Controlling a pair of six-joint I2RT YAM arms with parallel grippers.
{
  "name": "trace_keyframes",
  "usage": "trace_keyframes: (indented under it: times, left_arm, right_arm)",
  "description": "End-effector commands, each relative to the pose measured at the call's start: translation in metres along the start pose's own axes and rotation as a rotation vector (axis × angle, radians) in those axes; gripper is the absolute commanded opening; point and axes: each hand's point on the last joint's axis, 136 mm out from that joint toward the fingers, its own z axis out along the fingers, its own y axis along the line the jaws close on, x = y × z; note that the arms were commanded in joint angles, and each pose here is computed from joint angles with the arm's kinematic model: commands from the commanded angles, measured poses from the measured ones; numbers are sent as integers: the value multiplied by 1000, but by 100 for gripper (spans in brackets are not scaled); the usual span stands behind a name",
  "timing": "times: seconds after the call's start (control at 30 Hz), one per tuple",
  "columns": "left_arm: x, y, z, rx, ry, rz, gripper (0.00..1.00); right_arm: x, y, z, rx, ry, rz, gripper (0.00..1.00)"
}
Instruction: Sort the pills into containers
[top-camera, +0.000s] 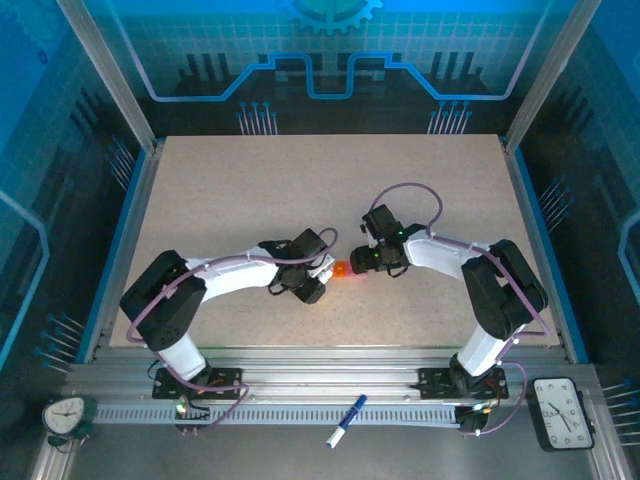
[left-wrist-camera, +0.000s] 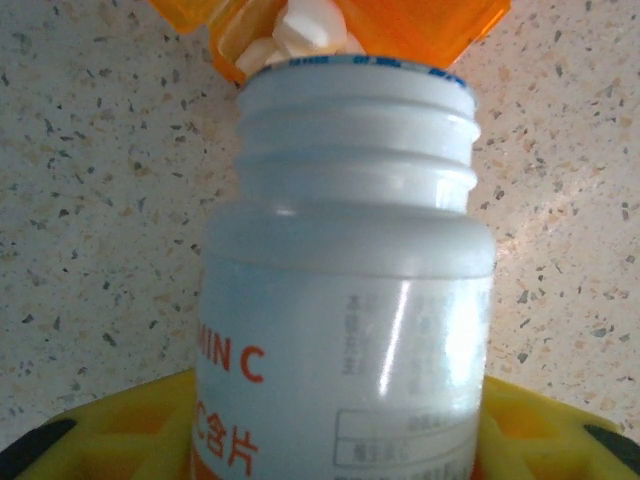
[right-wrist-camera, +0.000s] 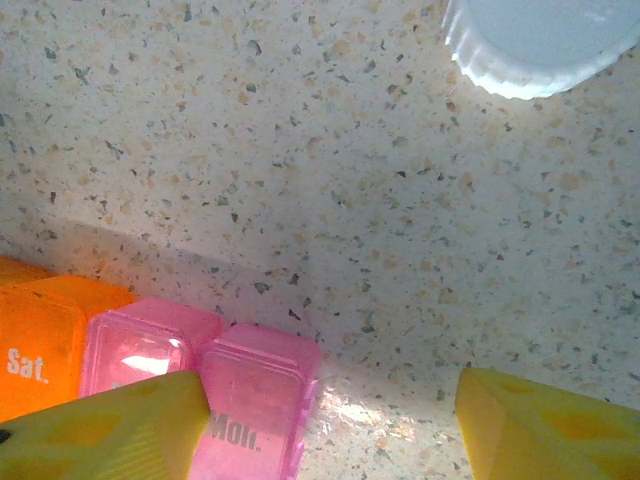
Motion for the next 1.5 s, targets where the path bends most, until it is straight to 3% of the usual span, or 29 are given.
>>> trace_keyframes:
  times: [0.0,0.43,0.93,1.2,1.47]
  left_arm:
    - [-18,-4,-11,46,-126,-40,0]
    - [-35,-12,-41,145,-454,-84,0]
    - [-65,3,-101,91,-714,-106,0]
    - [-94,20,-148,5,-932,-68,0]
    - [-131,28,-191,-24,-1120,27,0]
  right_arm:
    - [45,-18,17,81,156,-2,69]
    - [38,-12,13,59,147,11,69]
    - [-8,0,-44,6,33,52,70]
    - [-44,-9,-86,8,-53,80,70]
    - [-77,-28,-80,70,-16,70,71]
